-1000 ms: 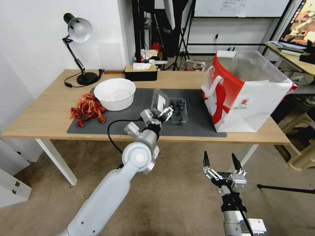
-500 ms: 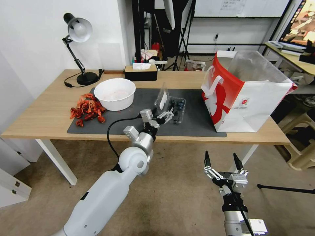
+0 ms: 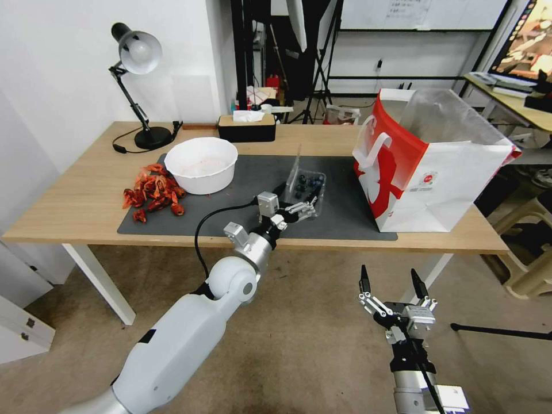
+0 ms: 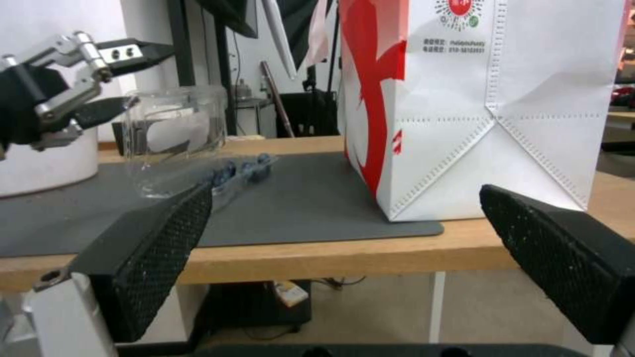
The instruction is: Close the takeout container lid, then place the container into the takeout bag.
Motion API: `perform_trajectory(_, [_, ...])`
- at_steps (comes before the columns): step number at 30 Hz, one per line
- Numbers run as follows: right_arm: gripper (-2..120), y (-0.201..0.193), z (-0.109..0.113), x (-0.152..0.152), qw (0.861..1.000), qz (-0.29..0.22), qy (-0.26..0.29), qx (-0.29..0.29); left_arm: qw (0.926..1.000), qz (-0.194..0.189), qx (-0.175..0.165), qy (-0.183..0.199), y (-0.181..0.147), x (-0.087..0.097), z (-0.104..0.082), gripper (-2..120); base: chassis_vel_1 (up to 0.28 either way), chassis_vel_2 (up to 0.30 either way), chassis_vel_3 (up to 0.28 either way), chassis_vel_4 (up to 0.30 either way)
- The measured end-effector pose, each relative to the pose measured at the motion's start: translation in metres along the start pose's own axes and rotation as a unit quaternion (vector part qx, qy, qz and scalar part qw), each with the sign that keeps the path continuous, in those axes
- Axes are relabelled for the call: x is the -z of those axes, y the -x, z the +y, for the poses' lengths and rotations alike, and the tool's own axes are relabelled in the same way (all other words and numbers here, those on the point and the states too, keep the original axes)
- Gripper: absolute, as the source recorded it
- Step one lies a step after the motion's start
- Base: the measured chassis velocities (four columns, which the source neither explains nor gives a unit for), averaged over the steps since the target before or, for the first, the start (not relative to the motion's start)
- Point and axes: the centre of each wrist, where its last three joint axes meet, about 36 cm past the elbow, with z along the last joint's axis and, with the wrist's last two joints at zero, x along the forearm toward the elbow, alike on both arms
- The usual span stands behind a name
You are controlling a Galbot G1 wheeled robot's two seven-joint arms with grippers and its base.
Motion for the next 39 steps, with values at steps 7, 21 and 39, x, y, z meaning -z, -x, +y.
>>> perform_trajectory(7, [100,-0.001,-0.001,0.0,1.0,0.0,-0.004,-0.004,0.9983,0.037,-0.028,-0.036,0.02,0.011,0.002,100,0.0,0.0,0.0,0.0])
perform_trajectory(21, [100,-0.004,0.0,-0.004,1.0,-0.006,-0.013,-0.006,0.9514,0.201,0.113,-0.204,0.076,0.063,-0.016,100,0.0,0.0,0.0,0.0])
perform_trajectory(39, [100,0.003,0.002,-0.002,1.0,-0.016,0.005,-0.004,0.9374,0.255,0.182,-0.152,0.092,0.077,-0.027,57,0.0,0.0,0.0,0.0])
